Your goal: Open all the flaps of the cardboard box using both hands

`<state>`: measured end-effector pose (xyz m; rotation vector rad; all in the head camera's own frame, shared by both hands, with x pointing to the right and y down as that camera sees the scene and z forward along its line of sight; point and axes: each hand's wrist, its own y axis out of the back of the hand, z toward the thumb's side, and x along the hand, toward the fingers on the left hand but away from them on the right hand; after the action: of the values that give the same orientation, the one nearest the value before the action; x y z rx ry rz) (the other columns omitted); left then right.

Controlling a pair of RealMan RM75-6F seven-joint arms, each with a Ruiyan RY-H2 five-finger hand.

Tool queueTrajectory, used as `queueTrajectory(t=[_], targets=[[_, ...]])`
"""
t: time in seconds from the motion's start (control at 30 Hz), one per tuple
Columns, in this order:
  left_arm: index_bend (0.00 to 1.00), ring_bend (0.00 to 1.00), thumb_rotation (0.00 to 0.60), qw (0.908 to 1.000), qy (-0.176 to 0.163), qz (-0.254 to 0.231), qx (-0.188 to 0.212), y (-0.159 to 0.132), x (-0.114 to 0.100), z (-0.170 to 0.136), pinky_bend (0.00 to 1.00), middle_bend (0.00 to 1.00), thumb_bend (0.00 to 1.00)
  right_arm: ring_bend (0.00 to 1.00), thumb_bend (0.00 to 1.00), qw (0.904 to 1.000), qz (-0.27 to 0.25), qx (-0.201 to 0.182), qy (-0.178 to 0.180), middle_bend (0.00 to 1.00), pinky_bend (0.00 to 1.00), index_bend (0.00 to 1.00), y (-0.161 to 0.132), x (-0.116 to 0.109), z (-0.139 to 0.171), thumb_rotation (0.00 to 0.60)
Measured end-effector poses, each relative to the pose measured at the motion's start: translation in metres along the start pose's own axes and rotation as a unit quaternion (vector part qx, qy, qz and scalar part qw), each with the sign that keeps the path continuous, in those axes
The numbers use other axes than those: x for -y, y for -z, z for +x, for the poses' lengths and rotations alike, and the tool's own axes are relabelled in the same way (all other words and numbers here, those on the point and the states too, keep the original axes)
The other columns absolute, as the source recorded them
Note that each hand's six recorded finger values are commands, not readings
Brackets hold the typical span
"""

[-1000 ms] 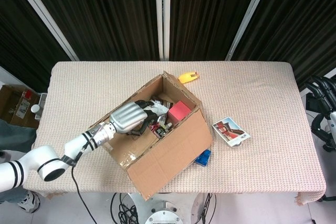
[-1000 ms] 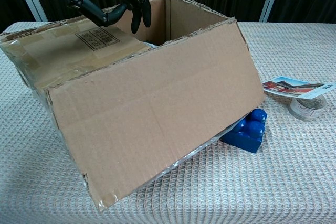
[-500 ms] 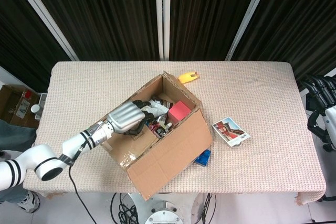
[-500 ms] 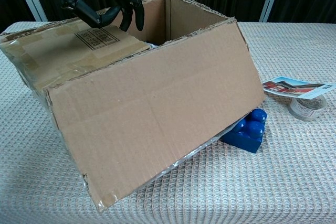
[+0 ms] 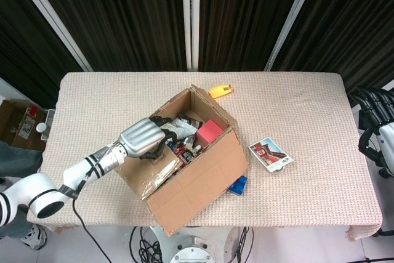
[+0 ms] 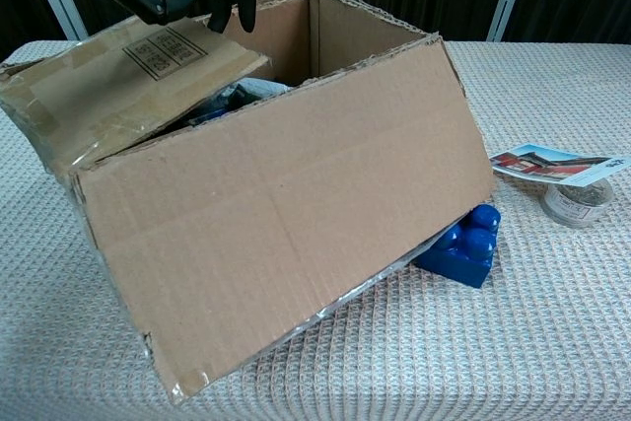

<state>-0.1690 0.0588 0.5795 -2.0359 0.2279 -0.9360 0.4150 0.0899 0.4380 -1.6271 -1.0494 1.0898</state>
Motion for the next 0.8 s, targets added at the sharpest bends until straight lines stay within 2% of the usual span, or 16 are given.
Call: queueTrajectory(t=[0.1,0.3,0.63,0.8], targets=[[0.29,0.11,0.417,1.0,-0.009,-0.003,-0.001,-0.002,-0.011,-0.008,0.2,0.53,0.76,0.0,0.88,1.0,-0.001,-0.002,0.0,0.03,0.0,0.0,-0.001,0.0,0.0,0.6],[0.18,0.12,0.416,0.9994,-0.033,0.0,-0.007,-0.004,-0.032,-0.03,0.2,0.55,0.76,0.0,0.88,1.0,-0.001,-0.004,-0.002,0.03,0.0,0.0,-0.002,0.001,-0.001,0.6],[0.17,0.12,0.415,0.9963,-0.08,-0.013,-0.027,0.002,-0.058,-0.073,0.2,0.55,0.76,0.0,0.88,0.9999,0.0,-0.014,-0.002,0.03,0.0,0.0,-0.013,0.001,-0.002,0.6],[0.17,0.12,0.418,0.9944,-0.093,-0.021,-0.046,0.011,-0.062,-0.096,0.2,0.56,0.76,0.0,0.88,0.9998,0.003,-0.019,-0.002,0.03,0.0,0.0,-0.02,0.0,-0.002,0.6]])
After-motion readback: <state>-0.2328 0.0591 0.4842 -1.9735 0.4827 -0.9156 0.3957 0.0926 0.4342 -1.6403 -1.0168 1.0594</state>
